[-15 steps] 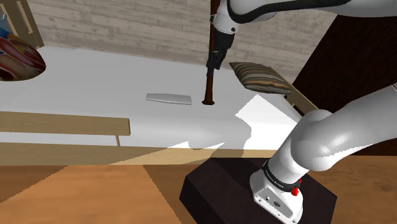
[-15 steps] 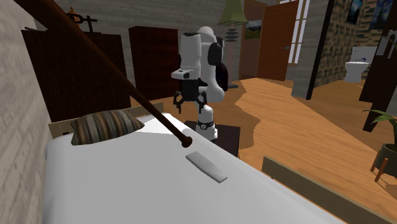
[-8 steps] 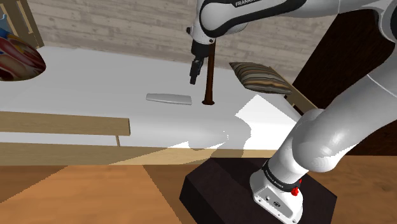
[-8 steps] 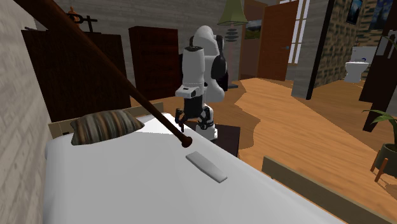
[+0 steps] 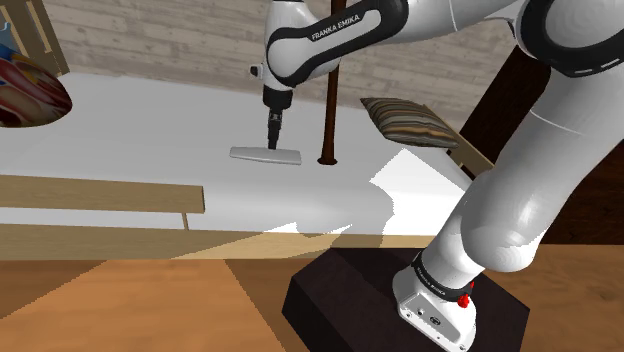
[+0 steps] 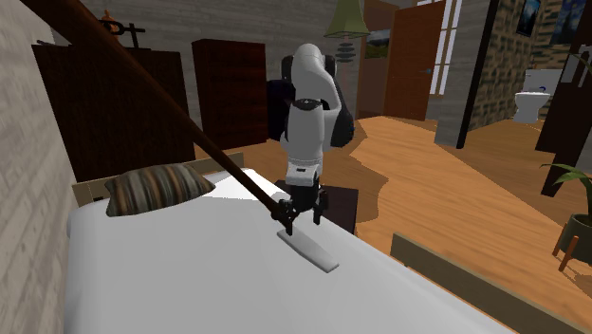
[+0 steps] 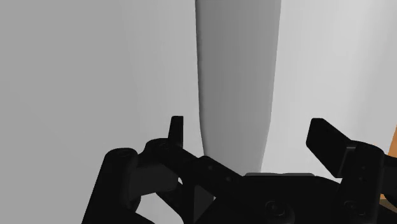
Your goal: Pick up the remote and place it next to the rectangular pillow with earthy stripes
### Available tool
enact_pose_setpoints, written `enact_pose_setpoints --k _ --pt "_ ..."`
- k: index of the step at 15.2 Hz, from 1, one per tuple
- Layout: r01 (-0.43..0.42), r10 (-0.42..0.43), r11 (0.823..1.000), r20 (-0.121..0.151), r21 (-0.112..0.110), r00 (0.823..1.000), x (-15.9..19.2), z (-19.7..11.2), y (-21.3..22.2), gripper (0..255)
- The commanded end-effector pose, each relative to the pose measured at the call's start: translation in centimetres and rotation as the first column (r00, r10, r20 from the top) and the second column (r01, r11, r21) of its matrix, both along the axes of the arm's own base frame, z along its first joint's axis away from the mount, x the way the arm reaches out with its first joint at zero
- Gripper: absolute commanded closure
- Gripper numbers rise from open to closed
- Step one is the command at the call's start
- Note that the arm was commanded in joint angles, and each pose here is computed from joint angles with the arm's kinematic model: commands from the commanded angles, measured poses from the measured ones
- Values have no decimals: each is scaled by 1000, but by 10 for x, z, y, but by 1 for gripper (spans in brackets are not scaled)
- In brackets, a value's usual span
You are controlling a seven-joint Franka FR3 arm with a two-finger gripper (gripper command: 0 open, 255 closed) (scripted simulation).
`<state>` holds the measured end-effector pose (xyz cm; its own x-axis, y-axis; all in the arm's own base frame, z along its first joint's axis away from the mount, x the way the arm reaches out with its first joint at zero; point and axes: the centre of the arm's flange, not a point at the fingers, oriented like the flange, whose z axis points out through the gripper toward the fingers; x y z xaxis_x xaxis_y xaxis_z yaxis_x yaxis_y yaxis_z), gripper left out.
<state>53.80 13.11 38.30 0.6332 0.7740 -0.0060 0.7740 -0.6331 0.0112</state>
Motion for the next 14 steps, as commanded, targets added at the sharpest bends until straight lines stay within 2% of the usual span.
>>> enact_pose_setpoints --k 1,8,14 --pt "-68 68 998 -4 1 998 9 -16 15 0" --pt "-68 68 998 -4 1 998 9 -53 14 0" --pt "-68 68 998 -4 1 998 9 -56 14 0"
